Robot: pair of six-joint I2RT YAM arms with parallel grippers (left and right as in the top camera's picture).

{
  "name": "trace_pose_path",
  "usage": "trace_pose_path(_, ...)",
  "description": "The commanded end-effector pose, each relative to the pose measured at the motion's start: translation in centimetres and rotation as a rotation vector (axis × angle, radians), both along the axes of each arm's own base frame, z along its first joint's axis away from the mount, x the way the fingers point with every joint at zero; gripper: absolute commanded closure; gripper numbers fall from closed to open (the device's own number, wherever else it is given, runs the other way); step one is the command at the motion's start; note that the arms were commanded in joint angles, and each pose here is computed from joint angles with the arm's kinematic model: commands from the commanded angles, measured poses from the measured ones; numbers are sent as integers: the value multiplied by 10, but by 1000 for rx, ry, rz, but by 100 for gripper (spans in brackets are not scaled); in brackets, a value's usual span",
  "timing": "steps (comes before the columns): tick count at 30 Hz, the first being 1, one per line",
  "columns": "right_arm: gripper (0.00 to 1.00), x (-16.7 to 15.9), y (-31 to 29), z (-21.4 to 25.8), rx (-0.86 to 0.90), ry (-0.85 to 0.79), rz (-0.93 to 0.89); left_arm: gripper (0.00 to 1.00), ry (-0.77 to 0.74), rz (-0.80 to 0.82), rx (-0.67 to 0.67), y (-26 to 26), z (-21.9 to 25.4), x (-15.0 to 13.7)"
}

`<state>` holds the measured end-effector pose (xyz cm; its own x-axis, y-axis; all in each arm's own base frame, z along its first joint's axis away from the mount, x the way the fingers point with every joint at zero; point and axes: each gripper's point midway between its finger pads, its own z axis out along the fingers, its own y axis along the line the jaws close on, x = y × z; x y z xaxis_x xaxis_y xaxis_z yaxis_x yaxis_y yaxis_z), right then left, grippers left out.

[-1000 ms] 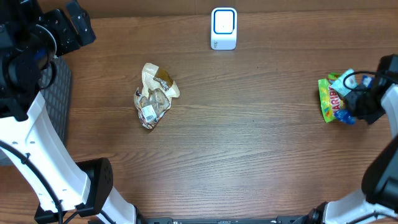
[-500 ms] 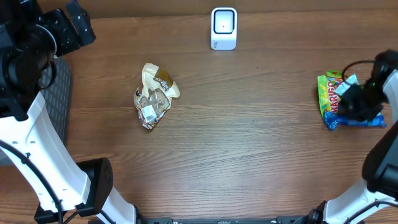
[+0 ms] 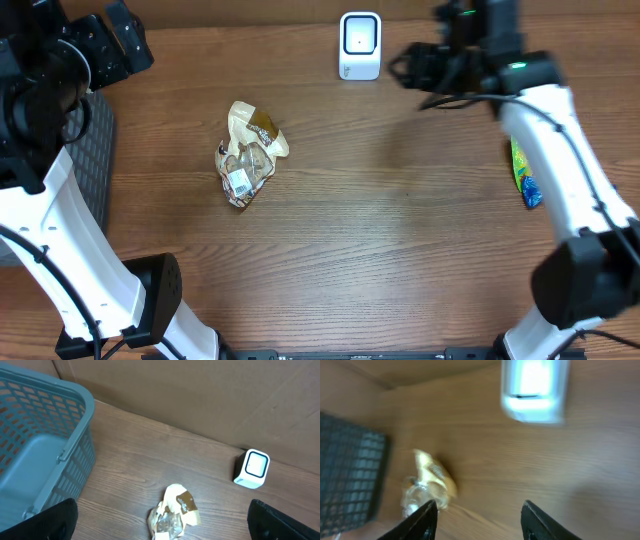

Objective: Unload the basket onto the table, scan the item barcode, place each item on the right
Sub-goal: 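Move the right gripper to the brown cookie bag and grasp it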

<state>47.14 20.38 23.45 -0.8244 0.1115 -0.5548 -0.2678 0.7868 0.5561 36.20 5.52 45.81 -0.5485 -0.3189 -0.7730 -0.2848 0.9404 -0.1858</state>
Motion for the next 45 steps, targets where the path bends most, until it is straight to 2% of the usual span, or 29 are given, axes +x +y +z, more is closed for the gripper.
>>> trace_pose_path(1,46,-6,75,-33,51,35,95,0,1,18,3,4,-1,1)
trace_pose_path(11,46,-23,188,-138,53,69,233,0,1,18,3,4,-1,1)
trace_pose_path(15,41,-20,214,-145,67,-33,277,0,1,18,3,4,-1,1)
trace_pose_path(19,36,-10,222,-131,47,-196,343,0,1,18,3,4,-1,1)
trace_pose_path(27,35,-25,226,-177,-41,-163,415,0,1,18,3,4,-1,1)
trace_pose_path(33,51,-30,221,-205,-73,-91,397,0,1,18,3,4,-1,1)
trace_pose_path(35,67,-32,219,-209,-84,-71,396,0,1,18,3,4,-1,1)
trace_pose_path(36,87,-35,218,-209,-73,-39,386,0,1,18,3,4,-1,1)
trace_pose_path(38,96,-40,218,-204,-41,4,394,0,1,18,3,4,-1,1)
trace_pose_path(40,96,-43,211,-192,-12,55,403,0,1,18,3,4,-1,1)
trace_pose_path(45,96,-40,139,-163,-49,320,168,0,1,18,3,4,-1,1)
